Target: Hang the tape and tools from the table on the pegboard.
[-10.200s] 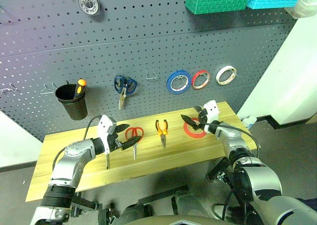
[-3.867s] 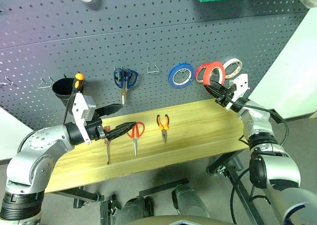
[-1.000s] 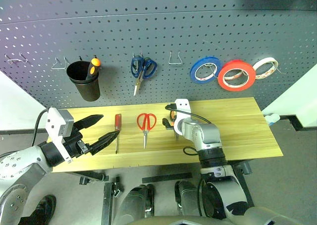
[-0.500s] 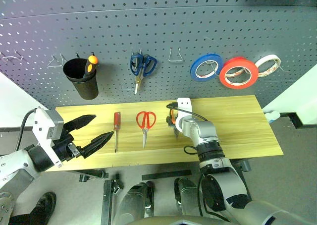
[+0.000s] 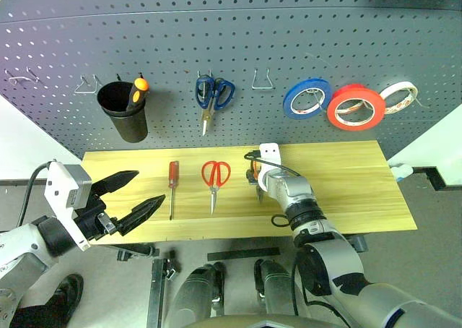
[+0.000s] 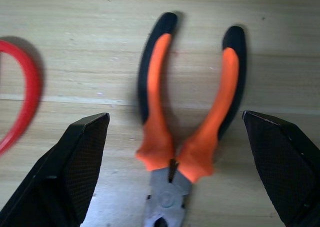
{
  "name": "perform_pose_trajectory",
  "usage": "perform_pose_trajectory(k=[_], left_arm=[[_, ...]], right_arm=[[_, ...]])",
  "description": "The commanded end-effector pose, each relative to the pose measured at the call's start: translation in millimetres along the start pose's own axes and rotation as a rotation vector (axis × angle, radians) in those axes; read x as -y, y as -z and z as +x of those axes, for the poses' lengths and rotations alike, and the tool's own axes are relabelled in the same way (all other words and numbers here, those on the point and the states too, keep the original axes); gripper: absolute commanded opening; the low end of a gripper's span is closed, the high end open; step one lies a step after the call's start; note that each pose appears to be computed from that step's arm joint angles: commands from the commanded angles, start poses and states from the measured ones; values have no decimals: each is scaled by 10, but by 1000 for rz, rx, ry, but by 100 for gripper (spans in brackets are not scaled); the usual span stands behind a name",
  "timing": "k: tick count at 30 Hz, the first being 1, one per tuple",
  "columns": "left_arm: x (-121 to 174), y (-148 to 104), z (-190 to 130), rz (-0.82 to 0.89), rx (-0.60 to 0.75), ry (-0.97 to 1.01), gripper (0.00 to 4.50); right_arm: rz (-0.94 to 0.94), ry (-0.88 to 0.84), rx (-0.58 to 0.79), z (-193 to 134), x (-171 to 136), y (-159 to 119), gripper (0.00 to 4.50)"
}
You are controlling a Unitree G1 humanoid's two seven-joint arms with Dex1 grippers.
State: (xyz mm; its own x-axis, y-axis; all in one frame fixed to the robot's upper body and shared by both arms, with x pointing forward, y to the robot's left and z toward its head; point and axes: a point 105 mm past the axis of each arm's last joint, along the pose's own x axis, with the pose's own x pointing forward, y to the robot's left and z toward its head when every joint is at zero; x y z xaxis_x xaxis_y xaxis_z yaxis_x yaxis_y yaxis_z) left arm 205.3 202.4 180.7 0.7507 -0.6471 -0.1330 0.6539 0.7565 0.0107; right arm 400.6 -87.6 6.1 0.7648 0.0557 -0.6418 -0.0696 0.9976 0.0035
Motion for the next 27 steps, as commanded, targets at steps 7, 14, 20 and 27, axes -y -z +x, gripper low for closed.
perform_pose_trajectory(k=[7, 14, 20, 27], left_arm=[[45, -76, 32, 30, 23, 26, 450], [48, -80, 57, 31, 26, 37, 450], [58, -85, 61, 29, 29, 41, 450], [59, -85, 55, 27, 27, 38, 450]], right_arm=[[-4, 17, 32, -21, 3, -93, 447], [-19, 9, 8, -46, -64, 21, 447], [-18, 11, -13, -62, -85, 110, 447], [-2, 3, -20, -48, -83, 112, 290]])
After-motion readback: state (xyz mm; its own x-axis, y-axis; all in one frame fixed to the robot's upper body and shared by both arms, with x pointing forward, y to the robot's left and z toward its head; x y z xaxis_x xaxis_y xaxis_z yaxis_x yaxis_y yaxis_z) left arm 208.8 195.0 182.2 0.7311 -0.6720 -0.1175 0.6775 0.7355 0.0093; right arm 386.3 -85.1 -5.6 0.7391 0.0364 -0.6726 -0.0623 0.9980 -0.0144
